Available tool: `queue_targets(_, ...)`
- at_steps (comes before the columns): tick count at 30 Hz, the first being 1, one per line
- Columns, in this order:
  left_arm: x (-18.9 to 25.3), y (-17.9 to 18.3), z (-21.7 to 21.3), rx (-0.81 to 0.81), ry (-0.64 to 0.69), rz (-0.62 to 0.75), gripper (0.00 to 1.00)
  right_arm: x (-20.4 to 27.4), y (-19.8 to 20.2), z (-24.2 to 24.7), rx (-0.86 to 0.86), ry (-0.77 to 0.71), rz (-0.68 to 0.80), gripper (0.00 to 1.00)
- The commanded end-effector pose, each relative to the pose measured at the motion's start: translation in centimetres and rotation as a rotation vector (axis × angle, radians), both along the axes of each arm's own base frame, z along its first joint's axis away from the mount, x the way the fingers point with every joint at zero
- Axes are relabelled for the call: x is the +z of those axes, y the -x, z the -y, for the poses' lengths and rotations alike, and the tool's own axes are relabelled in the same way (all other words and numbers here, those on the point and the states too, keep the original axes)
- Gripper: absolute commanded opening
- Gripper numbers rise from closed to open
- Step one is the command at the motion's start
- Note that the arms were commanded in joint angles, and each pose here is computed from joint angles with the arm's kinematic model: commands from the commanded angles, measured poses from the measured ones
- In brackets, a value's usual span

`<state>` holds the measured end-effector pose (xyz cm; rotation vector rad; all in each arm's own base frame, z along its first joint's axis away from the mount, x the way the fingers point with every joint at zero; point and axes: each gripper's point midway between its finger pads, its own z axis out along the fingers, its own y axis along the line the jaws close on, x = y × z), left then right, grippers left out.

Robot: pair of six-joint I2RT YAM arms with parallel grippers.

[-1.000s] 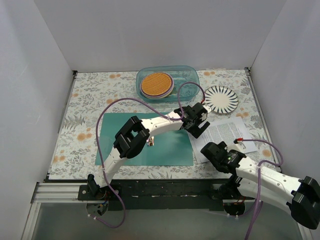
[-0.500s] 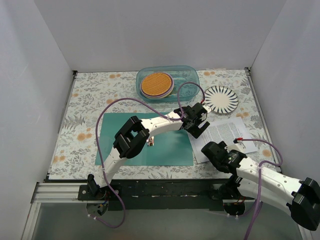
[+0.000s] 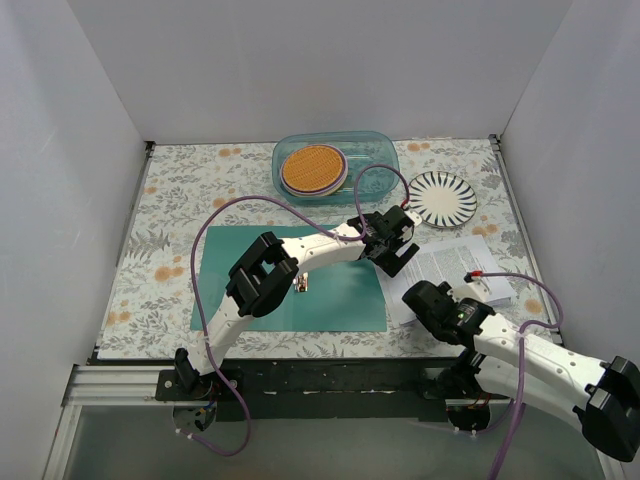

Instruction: Put the files into the folder

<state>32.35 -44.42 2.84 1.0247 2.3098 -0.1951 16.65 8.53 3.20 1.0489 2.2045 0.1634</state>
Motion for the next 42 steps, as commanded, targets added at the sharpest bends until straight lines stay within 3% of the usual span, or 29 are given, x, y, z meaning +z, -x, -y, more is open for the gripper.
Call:
queue_targets(1, -5.0, 3.4, -5.3, -0.042, -0.250, -0.129, 0.96, 2.7, -1.8, -1.0, 0.000, -0.039, 0.092, 0.40)
queue_targets(9, -4.8, 3.2, -5.2, -0.040, -0.250, -0.119, 0.95, 1.8, -1.2, -0.9, 0.006, -0.040, 0.066, 0.33)
queue_targets(28, -3.7, 2.5, -4.5, -0.035, -0.234, -0.094, 0.95, -0.9, 1.6, 0.4, -0.005, -0.041, -0.048, 0.36)
queue_targets(38, -3.6, 2.4, -4.5, -0.036, -0.234, -0.089, 0.95, -0.8, 1.5, 0.1, 0.008, -0.035, -0.053, 0.17)
queue_targets(42, -3.4, 2.2, -4.3, -0.035, -0.229, -0.088, 0.95, -0.3, 1.3, 0.3, 0.004, -0.039, -0.034, 0.04)
